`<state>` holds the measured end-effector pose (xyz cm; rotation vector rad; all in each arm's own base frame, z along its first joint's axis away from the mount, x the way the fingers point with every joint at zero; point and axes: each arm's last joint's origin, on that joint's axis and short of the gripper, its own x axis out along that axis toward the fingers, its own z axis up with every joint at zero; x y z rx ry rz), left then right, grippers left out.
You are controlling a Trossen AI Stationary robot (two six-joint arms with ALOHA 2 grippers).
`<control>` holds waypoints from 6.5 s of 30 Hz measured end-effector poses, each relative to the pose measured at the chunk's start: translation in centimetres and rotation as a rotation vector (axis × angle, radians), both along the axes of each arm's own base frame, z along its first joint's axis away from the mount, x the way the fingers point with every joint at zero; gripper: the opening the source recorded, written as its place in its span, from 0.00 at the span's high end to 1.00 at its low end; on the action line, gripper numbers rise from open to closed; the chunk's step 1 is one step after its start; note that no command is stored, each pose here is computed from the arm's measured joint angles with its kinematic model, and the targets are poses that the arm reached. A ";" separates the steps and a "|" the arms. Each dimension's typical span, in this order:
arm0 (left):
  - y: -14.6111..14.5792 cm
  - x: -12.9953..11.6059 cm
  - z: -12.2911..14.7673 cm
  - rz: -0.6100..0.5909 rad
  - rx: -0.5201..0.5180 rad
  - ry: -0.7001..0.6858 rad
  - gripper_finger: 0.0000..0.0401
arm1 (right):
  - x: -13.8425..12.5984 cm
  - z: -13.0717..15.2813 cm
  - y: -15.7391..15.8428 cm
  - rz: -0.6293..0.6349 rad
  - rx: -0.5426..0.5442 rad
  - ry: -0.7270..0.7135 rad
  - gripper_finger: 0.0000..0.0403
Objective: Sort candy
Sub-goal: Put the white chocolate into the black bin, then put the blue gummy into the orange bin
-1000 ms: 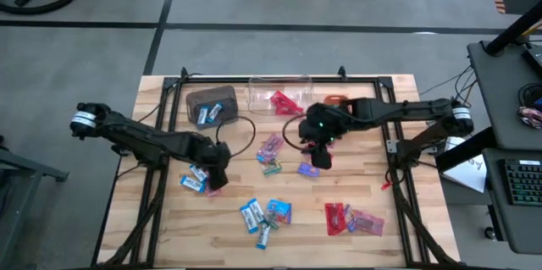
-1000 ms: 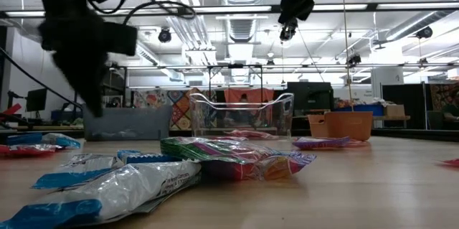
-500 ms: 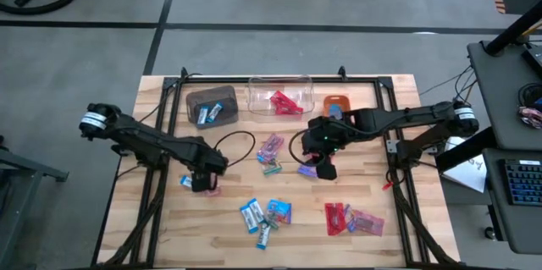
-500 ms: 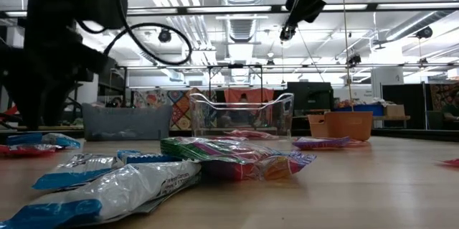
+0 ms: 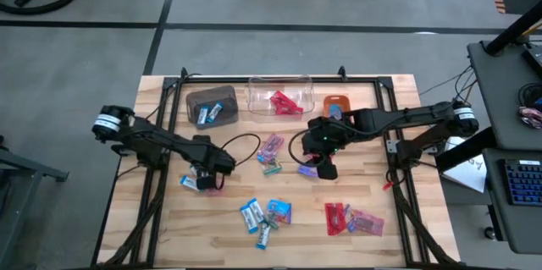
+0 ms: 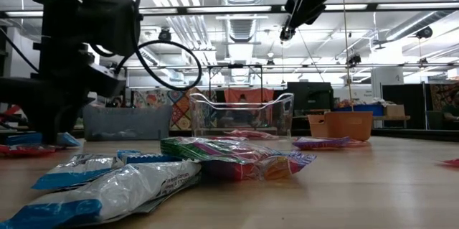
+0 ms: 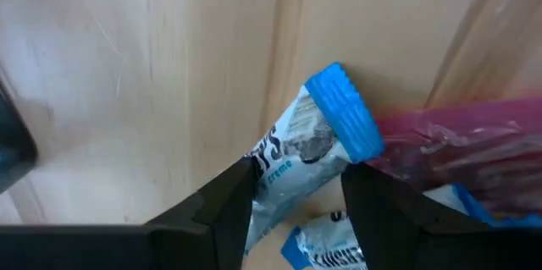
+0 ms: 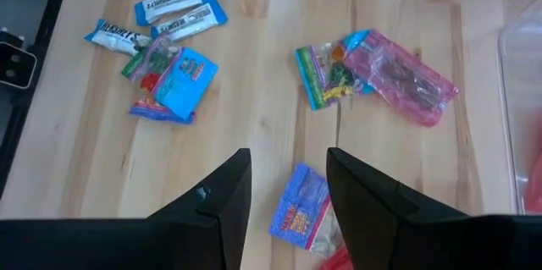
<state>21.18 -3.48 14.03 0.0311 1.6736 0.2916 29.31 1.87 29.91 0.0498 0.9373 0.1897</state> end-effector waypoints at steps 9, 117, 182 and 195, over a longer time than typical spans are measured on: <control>0.0 0.1 0.0 -0.009 0.000 -0.007 0.88 | 0.0 -0.2 0.0 0.000 0.000 0.006 0.64; 6.1 0.7 14.6 0.021 0.183 -0.958 0.73 | -0.2 -6.0 4.8 -0.504 0.062 0.273 0.64; -0.4 6.9 4.0 -0.337 -0.075 -1.366 0.68 | 3.6 -10.5 5.9 -0.135 -0.126 0.208 0.98; -0.6 8.2 2.0 -0.363 -0.081 -1.390 0.49 | 2.9 -9.7 5.3 -0.184 -0.256 0.142 0.96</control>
